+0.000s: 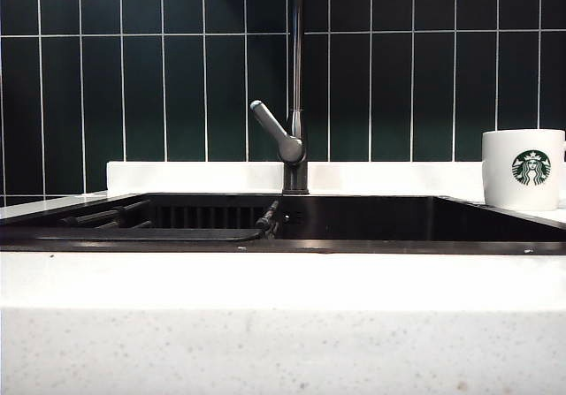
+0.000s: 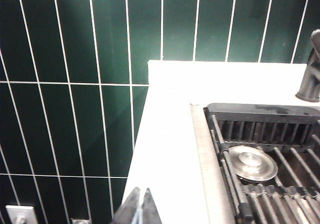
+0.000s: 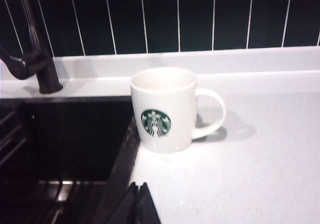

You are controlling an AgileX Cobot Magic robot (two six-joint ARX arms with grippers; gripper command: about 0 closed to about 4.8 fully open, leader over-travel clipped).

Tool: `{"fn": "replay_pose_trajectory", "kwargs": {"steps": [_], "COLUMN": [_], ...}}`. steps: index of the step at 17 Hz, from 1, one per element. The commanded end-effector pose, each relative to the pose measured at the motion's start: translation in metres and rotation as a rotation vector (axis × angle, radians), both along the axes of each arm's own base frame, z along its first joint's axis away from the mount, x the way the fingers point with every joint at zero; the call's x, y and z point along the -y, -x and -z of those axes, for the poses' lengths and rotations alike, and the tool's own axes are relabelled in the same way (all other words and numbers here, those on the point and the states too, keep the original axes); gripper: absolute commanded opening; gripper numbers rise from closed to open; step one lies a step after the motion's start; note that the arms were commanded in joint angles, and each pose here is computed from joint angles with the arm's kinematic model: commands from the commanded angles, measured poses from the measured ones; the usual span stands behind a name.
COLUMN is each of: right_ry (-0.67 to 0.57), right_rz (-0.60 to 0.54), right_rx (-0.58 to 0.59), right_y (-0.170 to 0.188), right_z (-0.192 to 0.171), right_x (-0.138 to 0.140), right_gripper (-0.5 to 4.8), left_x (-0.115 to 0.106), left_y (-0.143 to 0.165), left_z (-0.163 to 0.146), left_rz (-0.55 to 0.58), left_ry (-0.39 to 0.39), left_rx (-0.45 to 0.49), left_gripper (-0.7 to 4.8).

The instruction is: Pick up the mug next to the sink, go to the faucet to get some water, pour the water into the sink, and finally put the mug back to its place.

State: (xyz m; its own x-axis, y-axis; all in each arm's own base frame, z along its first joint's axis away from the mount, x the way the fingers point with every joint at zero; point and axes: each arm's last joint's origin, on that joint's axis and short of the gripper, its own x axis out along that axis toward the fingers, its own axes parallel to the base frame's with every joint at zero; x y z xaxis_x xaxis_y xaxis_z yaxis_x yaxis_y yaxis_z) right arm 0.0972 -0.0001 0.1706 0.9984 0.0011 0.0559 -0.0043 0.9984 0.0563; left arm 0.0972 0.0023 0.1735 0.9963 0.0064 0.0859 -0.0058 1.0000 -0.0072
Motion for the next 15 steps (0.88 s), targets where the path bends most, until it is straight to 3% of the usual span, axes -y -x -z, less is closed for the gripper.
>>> {"fn": "replay_pose_trajectory", "kwargs": {"steps": [1,3,5,8,13,15], "right_ry": [-0.105,-0.156,-0.156,-0.103,0.054,0.098], "right_rz": [0.006,0.021,0.049,0.054,0.077,0.149], "right_rx": [0.051,0.070,0.066,0.051,-0.065,-0.168], "right_y": [0.001,0.006,0.012,0.017,0.000,-0.009], "right_z": [-0.007,-0.025,-0.047,-0.077,-0.113,-0.118], "right_x": [0.000,0.001,0.002,0.002,0.002,0.004], "right_gripper": [-0.01,-0.01,-0.01,-0.01,-0.01,-0.01], "left_x": [0.001,0.003,0.004,0.005,0.006,0.005], "left_y": [0.000,0.001,0.004,0.010,0.001,-0.010], "left_z": [-0.003,-0.005,-0.014,-0.037,-0.078,-0.091], "left_rz": [0.030,0.089,0.133,0.172,0.207,0.206], "left_ry": [0.026,0.031,0.094,0.069,0.047,0.051], "left_rx": [0.012,-0.005,0.001,0.059,0.022,-0.008], "left_gripper": [-0.06,-0.06,-0.06,-0.06,-0.06,-0.06]}}
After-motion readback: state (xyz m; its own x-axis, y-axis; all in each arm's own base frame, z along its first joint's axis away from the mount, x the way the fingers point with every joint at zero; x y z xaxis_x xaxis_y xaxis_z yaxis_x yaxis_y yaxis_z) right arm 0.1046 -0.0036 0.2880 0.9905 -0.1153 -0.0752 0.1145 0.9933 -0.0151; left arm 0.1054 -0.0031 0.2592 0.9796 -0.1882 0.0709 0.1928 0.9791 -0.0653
